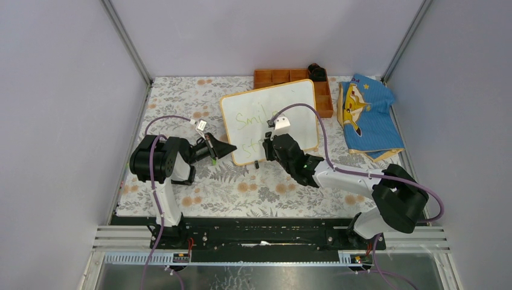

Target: Write a sentence on the whiteboard

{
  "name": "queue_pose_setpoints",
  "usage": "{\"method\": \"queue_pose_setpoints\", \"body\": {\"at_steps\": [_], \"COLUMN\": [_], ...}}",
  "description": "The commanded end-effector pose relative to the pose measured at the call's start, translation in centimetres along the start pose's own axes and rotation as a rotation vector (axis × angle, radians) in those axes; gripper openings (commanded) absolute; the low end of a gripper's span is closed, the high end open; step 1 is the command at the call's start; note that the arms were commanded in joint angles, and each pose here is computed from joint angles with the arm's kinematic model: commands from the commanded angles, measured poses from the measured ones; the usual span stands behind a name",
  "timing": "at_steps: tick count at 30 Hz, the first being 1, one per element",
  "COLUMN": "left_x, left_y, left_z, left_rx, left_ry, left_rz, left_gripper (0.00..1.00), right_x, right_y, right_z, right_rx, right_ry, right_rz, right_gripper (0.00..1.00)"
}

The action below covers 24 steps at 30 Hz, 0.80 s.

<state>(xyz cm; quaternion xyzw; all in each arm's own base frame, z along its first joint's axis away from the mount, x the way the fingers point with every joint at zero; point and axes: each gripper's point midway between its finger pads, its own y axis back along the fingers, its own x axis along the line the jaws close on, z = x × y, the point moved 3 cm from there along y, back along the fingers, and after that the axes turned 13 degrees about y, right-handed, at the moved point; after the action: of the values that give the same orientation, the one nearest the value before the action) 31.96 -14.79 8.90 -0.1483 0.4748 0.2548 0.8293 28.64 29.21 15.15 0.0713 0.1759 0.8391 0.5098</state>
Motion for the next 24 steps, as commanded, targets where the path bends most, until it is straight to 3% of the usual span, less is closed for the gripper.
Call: {"method": "queue_pose_setpoints", "body": {"at_steps": [1,16,24], "left_x": [1.5,1.5,1.5], "left_y": [-0.1,-0.1,-0.2], "left_z": [-0.5,-0.6,-0.6], "left_rx": [-0.003,0.000,0.005], "left_ry": [0.043,0.043,0.049], "left_rz": [0.064,0.065,0.066], "left_gripper": [0.00,0.00,0.00], "right_x": [0.0,-1.4,-2.4], "right_y": [-0.5,0.8,0.9], "right_z": [0.2,-2.4,-0.5], "right_rx": [-0.004,0.053,0.012], "right_ry": [-0.015,-0.010,-0.011], "right_rz": [0.011,-0.045,-0.106], "right_gripper": [0.00,0.00,0.00]}}
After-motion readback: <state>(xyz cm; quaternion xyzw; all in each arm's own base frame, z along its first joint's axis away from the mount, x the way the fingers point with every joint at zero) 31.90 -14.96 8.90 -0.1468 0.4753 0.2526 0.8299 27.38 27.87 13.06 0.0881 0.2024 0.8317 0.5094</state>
